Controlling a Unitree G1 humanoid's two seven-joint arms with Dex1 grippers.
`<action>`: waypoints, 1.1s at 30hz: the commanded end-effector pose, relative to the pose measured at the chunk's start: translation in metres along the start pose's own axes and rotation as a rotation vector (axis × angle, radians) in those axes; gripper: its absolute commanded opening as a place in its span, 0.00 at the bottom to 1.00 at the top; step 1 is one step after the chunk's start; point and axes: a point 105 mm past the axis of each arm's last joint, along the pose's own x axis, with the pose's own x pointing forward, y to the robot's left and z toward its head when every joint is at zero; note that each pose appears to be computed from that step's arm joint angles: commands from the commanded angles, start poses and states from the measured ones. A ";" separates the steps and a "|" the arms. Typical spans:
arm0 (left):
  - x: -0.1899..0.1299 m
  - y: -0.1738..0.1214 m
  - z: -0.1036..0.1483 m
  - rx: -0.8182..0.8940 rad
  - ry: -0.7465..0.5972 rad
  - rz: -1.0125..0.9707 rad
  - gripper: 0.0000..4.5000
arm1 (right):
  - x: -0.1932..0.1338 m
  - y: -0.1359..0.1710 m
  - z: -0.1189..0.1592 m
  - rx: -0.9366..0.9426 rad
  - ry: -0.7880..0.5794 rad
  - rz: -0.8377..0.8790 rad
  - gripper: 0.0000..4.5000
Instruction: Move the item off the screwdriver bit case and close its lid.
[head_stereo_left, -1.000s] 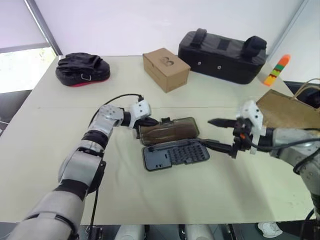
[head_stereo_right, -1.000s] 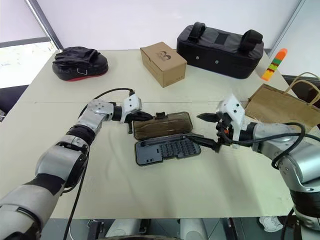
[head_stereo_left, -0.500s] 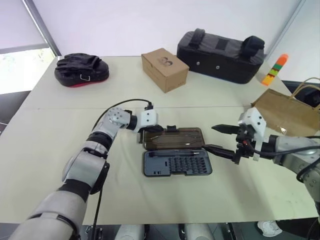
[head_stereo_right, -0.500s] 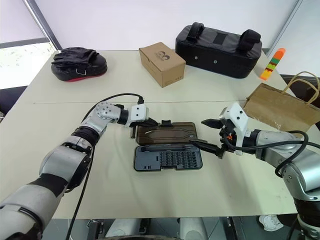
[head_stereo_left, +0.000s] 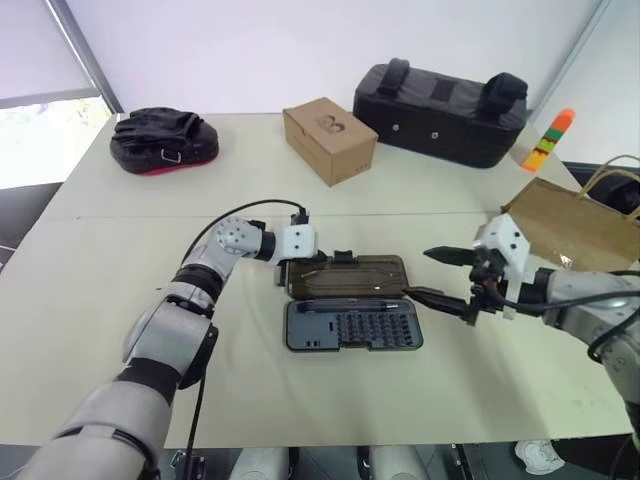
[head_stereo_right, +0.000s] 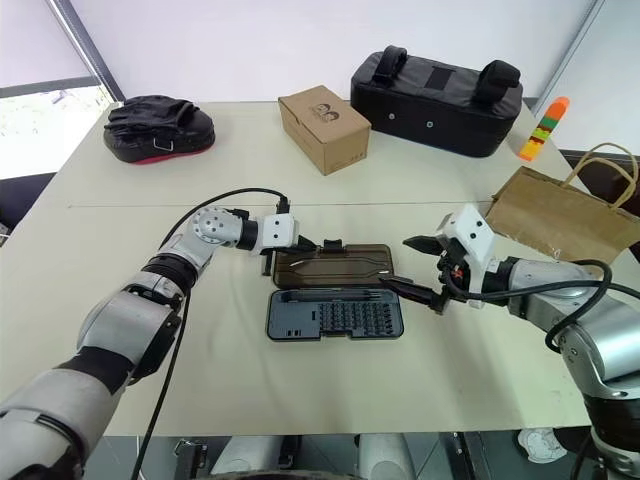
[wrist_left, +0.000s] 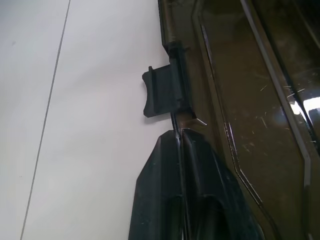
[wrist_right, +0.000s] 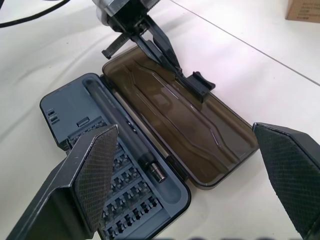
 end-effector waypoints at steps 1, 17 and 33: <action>-0.005 0.001 -0.012 -0.028 0.057 0.020 0.42 | 0.000 -0.001 0.006 -0.047 -0.013 -0.003 1.00; -0.071 0.056 0.056 -0.523 -0.543 0.245 0.78 | 0.004 -0.008 0.019 0.022 -0.121 0.030 1.00; -0.089 -0.087 0.051 -0.523 -0.235 0.030 0.00 | 0.029 -0.038 0.027 -0.055 -0.092 0.015 1.00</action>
